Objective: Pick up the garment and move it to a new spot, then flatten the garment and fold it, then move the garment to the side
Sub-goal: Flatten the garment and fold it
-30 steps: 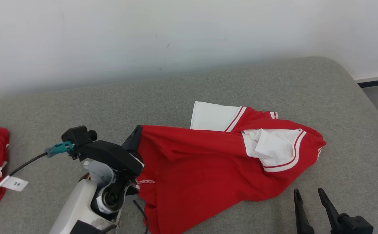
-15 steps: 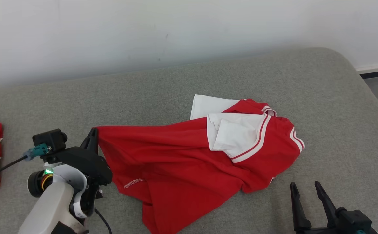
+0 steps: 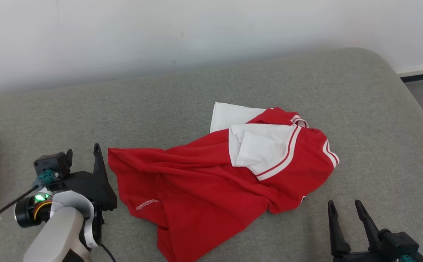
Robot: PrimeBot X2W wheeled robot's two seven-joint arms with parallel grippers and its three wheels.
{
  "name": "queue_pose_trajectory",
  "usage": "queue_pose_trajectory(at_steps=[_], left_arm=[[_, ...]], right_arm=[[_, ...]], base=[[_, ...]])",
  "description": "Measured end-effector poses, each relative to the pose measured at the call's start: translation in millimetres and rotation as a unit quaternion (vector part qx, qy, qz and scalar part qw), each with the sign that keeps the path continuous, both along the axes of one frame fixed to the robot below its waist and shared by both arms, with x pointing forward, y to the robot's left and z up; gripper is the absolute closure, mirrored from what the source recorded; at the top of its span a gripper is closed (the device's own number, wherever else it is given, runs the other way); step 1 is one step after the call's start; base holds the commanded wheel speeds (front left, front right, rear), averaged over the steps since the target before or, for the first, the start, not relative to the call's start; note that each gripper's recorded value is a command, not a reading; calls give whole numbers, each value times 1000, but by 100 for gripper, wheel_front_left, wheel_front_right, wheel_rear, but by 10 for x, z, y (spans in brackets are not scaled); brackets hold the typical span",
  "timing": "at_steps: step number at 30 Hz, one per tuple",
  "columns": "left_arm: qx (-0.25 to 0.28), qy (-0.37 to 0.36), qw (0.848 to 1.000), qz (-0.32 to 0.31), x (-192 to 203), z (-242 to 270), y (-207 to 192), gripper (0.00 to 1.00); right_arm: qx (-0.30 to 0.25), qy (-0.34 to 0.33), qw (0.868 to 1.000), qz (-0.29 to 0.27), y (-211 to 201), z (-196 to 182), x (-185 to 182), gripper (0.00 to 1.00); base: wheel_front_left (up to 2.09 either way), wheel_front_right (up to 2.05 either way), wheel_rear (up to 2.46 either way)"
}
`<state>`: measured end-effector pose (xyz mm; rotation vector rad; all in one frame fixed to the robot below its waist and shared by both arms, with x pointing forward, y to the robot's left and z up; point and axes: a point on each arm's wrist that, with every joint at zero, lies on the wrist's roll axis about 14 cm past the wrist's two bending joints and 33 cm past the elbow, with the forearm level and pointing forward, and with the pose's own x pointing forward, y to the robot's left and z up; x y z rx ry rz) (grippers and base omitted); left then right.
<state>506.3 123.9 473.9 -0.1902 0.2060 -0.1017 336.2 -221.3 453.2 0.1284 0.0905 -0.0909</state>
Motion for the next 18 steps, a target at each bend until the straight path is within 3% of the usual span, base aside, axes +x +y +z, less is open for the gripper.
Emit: queue_pose_trajectory(at_steps=[8,18], left_arm=[[6,-5,1000,-14,-169,60,-134,0],[-17,113,989,-89,-827,-266,-864,0]], right_arm=[[3,-3,1000,16,104,22,7,0],[8,-16,1000,25,172,100,-39,0]], base=[[0,0,0],[0,0,0]])
